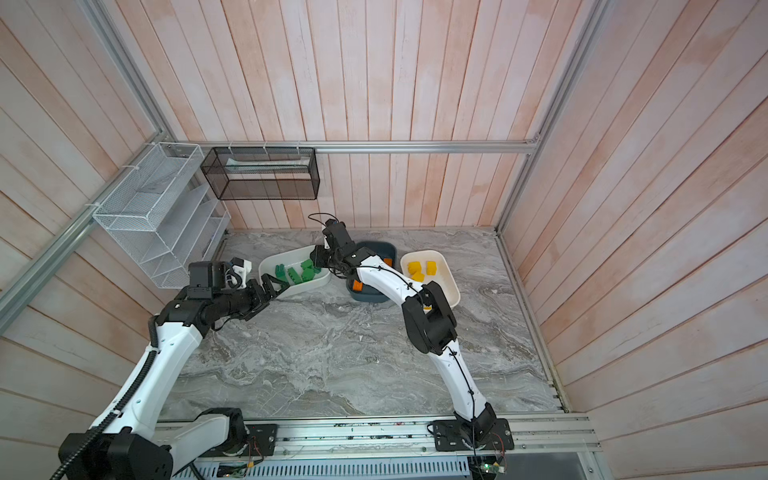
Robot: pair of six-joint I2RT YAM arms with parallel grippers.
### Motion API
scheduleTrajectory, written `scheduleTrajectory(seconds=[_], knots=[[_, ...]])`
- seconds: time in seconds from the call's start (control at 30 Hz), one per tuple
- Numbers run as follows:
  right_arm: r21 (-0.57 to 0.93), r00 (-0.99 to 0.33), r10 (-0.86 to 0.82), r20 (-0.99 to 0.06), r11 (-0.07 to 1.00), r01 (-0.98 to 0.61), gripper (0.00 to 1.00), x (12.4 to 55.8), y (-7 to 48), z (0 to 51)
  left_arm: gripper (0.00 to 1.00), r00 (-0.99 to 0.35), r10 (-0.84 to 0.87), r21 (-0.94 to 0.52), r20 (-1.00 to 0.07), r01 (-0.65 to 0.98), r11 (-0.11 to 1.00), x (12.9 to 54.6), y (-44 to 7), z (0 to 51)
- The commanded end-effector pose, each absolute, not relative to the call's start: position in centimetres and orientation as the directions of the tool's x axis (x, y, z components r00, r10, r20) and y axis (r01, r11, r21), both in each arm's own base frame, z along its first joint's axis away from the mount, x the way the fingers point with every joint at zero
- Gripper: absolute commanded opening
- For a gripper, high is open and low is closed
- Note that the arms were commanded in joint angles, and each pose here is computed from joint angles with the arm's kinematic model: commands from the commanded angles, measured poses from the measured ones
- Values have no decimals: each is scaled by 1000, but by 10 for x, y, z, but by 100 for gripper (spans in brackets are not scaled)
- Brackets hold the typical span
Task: Sort the legos into containers by color
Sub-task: 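Carry the green brick over the white tub and release it, then return the right gripper to the last orange brick and grasp it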
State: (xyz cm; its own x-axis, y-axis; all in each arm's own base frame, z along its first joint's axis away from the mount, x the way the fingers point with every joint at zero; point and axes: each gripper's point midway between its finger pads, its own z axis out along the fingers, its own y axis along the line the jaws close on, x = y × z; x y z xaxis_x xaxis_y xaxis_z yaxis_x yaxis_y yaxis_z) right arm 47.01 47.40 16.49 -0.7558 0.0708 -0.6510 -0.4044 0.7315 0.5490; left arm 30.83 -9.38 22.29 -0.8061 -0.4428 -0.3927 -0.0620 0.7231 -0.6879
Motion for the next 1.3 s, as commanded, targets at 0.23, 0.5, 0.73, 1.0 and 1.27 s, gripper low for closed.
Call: scheduleTrajectory(seconds=[0.23, 0.5, 0.73, 1.0, 1.27], knots=[[406, -705, -46, -708, 791, -458, 62, 478, 463, 174, 100, -809, -428, -693, -403, -36, 720, 309, -95, 226], [398, -706, -44, -707, 801, -448, 68, 413, 371, 217, 100, -826, -435, -760, -359, -12, 650, 306, -108, 225], [248, -726, -230, -648, 838, -486, 71, 330, 267, 174, 100, -841, -438, -804, -317, -7, 594, 299, -118, 221], [62, -666, -472, -578, 788, -612, 71, 272, 201, 140, 100, -852, -429, -806, -300, -14, 592, 296, -123, 213], [-32, -568, -696, -439, 644, -764, 63, 270, 166, 94, 100, -852, -421, -801, -312, -2, 598, 294, -125, 215]])
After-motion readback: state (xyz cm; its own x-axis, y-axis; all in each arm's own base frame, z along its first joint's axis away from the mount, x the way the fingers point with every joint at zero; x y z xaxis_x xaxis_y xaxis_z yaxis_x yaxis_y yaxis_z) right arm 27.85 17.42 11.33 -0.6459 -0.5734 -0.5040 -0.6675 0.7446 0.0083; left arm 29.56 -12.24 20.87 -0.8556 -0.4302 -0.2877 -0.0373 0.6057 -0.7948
